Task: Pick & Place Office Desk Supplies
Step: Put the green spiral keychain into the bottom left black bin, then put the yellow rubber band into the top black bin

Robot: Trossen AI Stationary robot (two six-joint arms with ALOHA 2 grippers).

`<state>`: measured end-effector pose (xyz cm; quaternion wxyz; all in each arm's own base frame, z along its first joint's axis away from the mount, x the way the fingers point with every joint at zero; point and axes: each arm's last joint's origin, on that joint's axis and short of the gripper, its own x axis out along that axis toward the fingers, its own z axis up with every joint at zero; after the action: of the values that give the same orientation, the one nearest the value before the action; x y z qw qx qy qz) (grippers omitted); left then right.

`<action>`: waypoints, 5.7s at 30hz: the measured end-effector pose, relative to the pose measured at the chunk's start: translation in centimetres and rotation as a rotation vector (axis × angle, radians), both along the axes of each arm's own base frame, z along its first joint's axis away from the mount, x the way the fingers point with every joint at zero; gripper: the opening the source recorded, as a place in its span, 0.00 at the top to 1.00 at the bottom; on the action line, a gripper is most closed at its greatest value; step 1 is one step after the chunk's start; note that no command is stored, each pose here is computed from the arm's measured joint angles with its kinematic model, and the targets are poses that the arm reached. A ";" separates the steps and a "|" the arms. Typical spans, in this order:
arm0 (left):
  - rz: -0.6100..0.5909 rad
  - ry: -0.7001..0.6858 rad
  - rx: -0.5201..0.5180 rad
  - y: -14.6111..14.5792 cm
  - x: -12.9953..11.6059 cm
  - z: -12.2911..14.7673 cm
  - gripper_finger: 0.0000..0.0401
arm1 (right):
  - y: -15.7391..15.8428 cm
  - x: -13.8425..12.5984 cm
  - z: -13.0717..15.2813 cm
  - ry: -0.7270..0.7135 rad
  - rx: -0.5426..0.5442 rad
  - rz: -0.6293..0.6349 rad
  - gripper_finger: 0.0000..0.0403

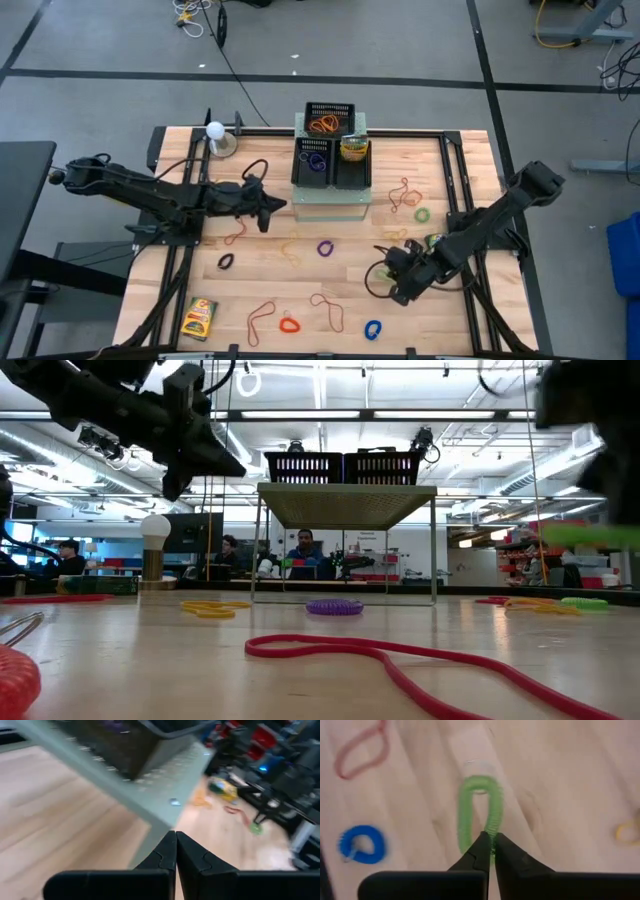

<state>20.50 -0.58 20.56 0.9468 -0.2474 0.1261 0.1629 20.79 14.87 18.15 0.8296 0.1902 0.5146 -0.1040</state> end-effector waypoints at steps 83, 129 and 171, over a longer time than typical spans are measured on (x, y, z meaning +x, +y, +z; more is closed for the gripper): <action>0.121 0.135 0.007 8.3 7.2 10.6 0.92 | -9.4 12.1 10.3 -0.300 -0.709 0.197 0.83; -0.089 -0.026 0.210 2.0 -0.8 5.3 0.98 | -9.3 3.8 12.5 -0.396 -0.572 -0.087 0.98; 0.005 0.025 0.168 1.2 -2.3 0.4 0.96 | -7.9 -2.0 6.9 -0.044 -0.067 -0.522 0.57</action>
<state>18.18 0.58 20.98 0.9621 -0.1655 0.1231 0.1782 18.77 6.93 25.05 0.7914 0.2914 0.4261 -0.3273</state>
